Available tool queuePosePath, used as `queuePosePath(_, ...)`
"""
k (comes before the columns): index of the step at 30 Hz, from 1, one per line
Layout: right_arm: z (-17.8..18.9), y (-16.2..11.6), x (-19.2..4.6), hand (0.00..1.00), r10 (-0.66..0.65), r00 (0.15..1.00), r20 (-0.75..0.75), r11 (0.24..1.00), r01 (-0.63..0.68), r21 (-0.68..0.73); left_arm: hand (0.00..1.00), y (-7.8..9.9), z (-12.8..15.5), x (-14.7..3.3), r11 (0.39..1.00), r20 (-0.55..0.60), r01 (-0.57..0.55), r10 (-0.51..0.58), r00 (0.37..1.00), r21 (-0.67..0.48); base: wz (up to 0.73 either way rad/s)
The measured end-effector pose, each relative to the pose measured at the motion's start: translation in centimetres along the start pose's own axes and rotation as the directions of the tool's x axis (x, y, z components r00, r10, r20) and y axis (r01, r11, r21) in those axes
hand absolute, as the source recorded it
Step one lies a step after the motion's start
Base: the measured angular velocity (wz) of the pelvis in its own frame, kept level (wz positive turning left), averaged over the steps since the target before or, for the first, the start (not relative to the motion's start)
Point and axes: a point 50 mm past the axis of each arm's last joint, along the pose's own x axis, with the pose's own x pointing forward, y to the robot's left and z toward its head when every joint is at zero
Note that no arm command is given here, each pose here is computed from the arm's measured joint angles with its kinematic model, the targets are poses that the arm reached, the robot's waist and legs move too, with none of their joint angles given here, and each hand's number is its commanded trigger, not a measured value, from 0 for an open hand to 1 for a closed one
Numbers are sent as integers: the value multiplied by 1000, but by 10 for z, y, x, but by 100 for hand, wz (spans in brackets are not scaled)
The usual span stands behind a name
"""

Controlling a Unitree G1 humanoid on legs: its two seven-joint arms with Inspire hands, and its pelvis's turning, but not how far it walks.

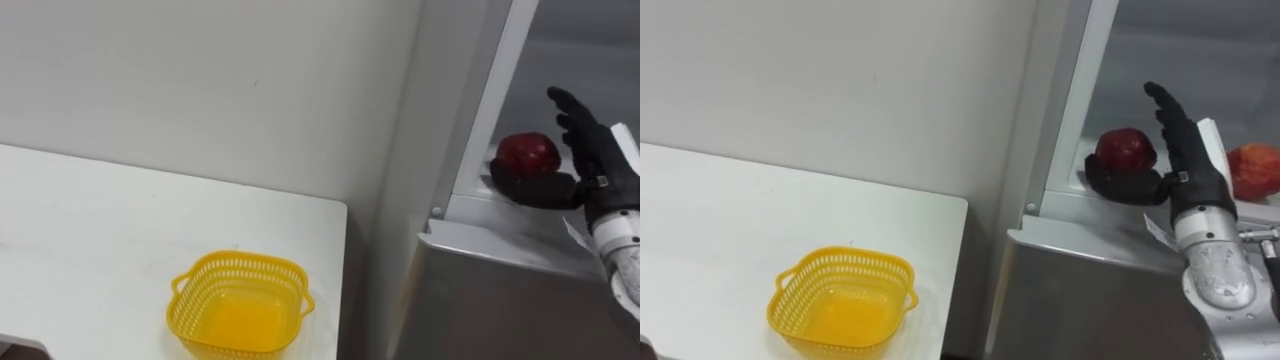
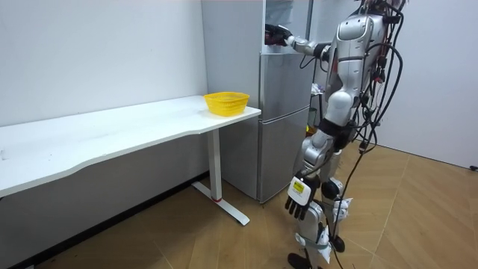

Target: Retrieve from the upper fridge

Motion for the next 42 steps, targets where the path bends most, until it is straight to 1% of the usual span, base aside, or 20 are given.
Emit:
queuePosePath(4, -2, 1, 0, 1, 47, 999, -24, 998, -46, 52, 0, 0, -2, 0, 1000, -21, 1, -1, 1000, -4, 0)
queuePosePath(5, -2, 1, 0, 52, 52, 998, -25, 997, -50, 53, 0, 0, -2, 0, 1000, -21, 1, -1, 1000, -5, -5)
queuePosePath(6, -2, 1, 0, 52, 63, 998, -25, 997, -61, 55, 0, 0, -2, 0, 1000, -23, 1, -1, 1000, -5, -10)
queuePosePath(7, -2, 2, 0, 86, 76, 997, -24, 995, -74, 59, 0, 0, -2, 0, 1000, -27, 1, -1, 1000, -6, -10)
queuePosePath(8, -2, 2, 0, 100, 82, 996, -23, 995, -81, 63, 0, 0, -2, 0, 1000, -29, 1, -1, 1000, -6, -9)
queuePosePath(11, -1, 3, 1, 100, 100, 995, -19, 992, -98, 77, 0, 0, 0, 0, 1000, -28, 1, -1, 1000, -7, -6)
queuePosePath(15, 3, 4, 2, 100, 127, 992, -7, 984, -125, 129, 0, 1, 2, 1, 1000, -23, -3, 2, 1000, -6, -1)
queuePosePath(20, 4, 4, 3, 100, 150, 989, -3, 981, -149, 126, 0, 1, 2, 0, 1000, -24, -6, 6, 1000, -6, 0)
queuePosePath(35, 5, 2, 4, 100, 126, 992, 1, 983, -125, 134, 0, 1, 3, 1, 1000, -25, -4, 4, 1000, -8, 0)
queuePosePath(38, 7, 1, 5, 100, 103, 995, 0, 982, -102, 159, 0, 1, 4, 1, 1000, -22, -5, 4, 1000, -4, 0)
queuePosePath(42, 13, 3, 5, 100, 56, 998, 18, 986, -59, 156, 0, 1, 5, 1, 1000, -21, -5, 5, 1000, 5, 2)
